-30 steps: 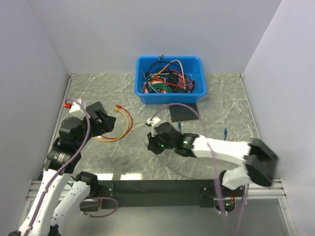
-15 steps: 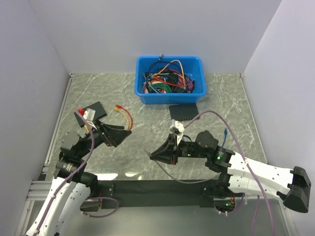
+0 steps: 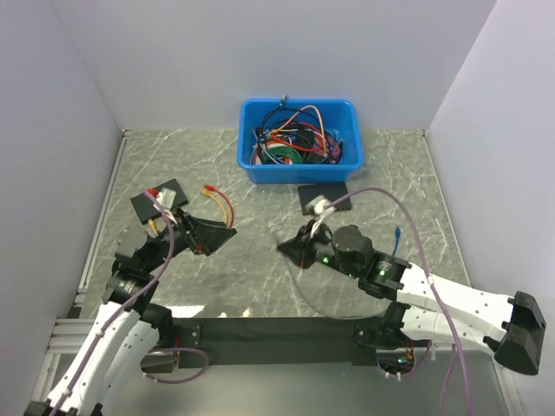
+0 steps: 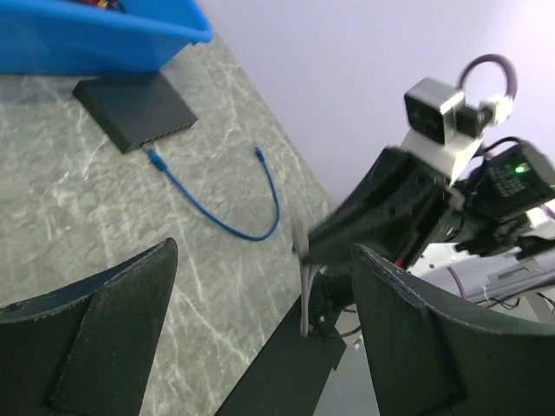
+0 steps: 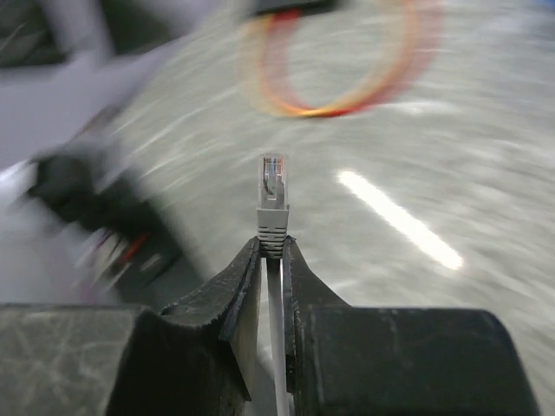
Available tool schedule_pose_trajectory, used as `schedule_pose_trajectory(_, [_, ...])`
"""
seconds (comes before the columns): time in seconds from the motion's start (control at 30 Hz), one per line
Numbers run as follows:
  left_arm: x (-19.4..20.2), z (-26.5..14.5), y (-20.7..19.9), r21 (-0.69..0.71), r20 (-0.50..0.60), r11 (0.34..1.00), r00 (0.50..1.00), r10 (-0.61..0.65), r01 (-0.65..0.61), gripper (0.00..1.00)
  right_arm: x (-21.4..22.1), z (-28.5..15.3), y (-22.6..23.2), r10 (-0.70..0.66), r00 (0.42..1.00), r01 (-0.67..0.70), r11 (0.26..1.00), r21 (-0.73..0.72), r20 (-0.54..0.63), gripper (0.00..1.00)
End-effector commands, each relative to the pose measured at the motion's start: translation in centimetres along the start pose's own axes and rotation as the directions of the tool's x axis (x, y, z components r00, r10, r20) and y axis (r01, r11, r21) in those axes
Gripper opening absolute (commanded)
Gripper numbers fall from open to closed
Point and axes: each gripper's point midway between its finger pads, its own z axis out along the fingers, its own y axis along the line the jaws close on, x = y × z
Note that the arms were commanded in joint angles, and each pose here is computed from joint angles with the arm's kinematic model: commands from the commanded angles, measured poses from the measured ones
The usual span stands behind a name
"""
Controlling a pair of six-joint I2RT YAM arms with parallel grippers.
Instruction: Insert the plug into the switch port
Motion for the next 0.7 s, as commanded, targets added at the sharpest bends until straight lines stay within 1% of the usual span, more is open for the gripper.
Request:
schedule_pose_trajectory(0.0, [0.4, 1.0, 2.1, -0.045, 0.015, 0.999, 1.000, -0.008, 0.009, 0.87, -3.9, -2.2, -8.4, 0.057, 0.987, -0.116, 0.904, 0.412, 0.152, 0.00])
schedule_pose_trajectory(0.03, [0.1, 1.4, 2.2, -0.041, 0.030, 0.999, 1.000, -0.007, 0.008, 0.87, -4.1, -2.7, -9.5, 0.078, 0.984, -0.144, 0.883, 0.447, 0.163, 0.00])
schedule_pose_trajectory(0.07, [0.6, 1.9, 3.0, -0.059, 0.017, 0.998, 0.999, -0.027, 0.028, 0.87, -4.6, -3.2, -10.9, 0.098, 0.978, -0.177, 0.858, 0.483, 0.185, 0.00])
schedule_pose_trajectory(0.1, [0.9, 2.3, 3.6, -0.067, 0.014, 0.997, 0.999, -0.035, 0.036, 0.87, -4.3, -3.8, -12.3, 0.140, 0.970, -0.225, 0.820, 0.526, 0.198, 0.00])
schedule_pose_trajectory(0.13, [0.6, 2.9, 3.9, -0.069, 0.037, 0.997, 0.999, -0.027, 0.030, 0.87, -4.8, -5.0, -15.3, 0.156, 0.957, -0.276, 0.747, 0.605, 0.243, 0.00])
schedule_pose_trajectory(0.17, [1.5, 3.8, 4.8, -0.095, 0.006, 0.994, 0.999, -0.052, 0.052, 0.87, -5.0, -5.6, -16.5, 0.167, 0.949, -0.305, 0.705, 0.640, 0.268, 0.00])
schedule_pose_trajectory(0.2, [1.6, 4.4, 5.1, -0.106, 0.000, 0.993, 0.998, -0.055, 0.055, 0.87, -5.1, -6.1, -17.7, 0.189, 0.937, -0.344, 0.663, 0.665, 0.295, 0.00])
schedule_pose_trajectory(0.23, [1.9, 5.3, 5.5, -0.129, -0.004, 0.991, 0.999, -0.048, 0.047, 0.87, -4.5, -7.3, -20.4, 0.210, 0.928, -0.372, 0.577, 0.727, 0.308, 0.00])
schedule_pose_trajectory(0.27, [3.0, 6.4, 6.9, -0.173, -0.039, 0.983, 0.997, -0.069, 0.061, 0.88, -4.5, -7.6, -21.3, 0.224, 0.920, -0.391, 0.549, 0.739, 0.320, 0.00])
schedule_pose_trajectory(0.33, [2.9, 8.2, 7.6, -0.204, -0.052, 0.978, 0.998, -0.047, 0.036, 0.88, -3.6, -7.9, -23.7, 0.259, 0.910, -0.413, 0.477, 0.775, 0.325, 0.00])
schedule_pose_trajectory(0.37, [3.7, 9.8, 8.1, -0.216, -0.092, 0.976, 0.994, -0.055, 0.034, 0.88, -3.9, -8.6, -25.1, 0.258, 0.901, -0.430, 0.433, 0.792, 0.349, 0.00])
schedule_pose_trajectory(0.4, [4.0, 10.7, 8.5, -0.224, -0.103, 0.974, 0.993, -0.056, 0.032, 0.88, -3.9, -8.8, -26.0, 0.262, 0.898, -0.436, 0.402, 0.805, 0.355, 0.00])
schedule_pose_trajectory(0.43, [4.3, 11.5, 9.0, -0.236, -0.113, 0.971, 0.992, -0.063, 0.035, 0.88, -2.6, -8.9, -27.4, 0.288, 0.899, -0.419, 0.348, 0.839, 0.329, 0.00])
schedule_pose_trajectory(0.47, [5.7, 12.4, 10.7, -0.277, -0.146, 0.960, 0.985, -0.092, 0.048, 0.86, -3.3, -9.3, -28.6, 0.293, 0.889, -0.437, 0.318, 0.841, 0.352, 0.00])
schedule_pose_trajectory(0.5, [5.0, 13.6, 10.5, -0.256, -0.132, 0.966, 0.988, -0.083, 0.047, 0.86, -3.2, -9.3, -29.4, 0.305, 0.886, -0.438, 0.300, 0.848, 0.350, 0.00])
schedule_pose_trajectory(0.53, [6.1, 14.3, 11.8, -0.280, -0.155, 0.958, 0.982, -0.105, 0.058, 0.86, -2.1, -9.2, -30.8, 0.337, 0.882, -0.422, 0.259, 0.869, 0.329, 0.00])
schedule_pose_trajectory(0.6, [5.3, 15.8, 12.2, -0.285, -0.138, 0.957, 0.986, -0.094, 0.052, 0.85, -3.0, -9.4, -32.4, 0.347, 0.878, -0.423, 0.241, 0.874, 0.330, 0.00])
schedule_pose_trajectory(0.63, [6.1, 16.4, 13.4, -0.312, -0.159, 0.949, 0.982, -0.097, 0.043, 0.86, -2.1, -9.4, -33.4, 0.366, 0.878, -0.399, 0.209, 0.893, 0.307, 0.00])
schedule_pose_trajectory(0.67, [5.4, 17.4, 13.3, -0.310, -0.149, 0.950, 0.985, -0.084, 0.034, 0.85, -2.8, -9.6, -34.0, 0.356, 0.882, -0.394, 0.195, 0.898, 0.309, 0.00])
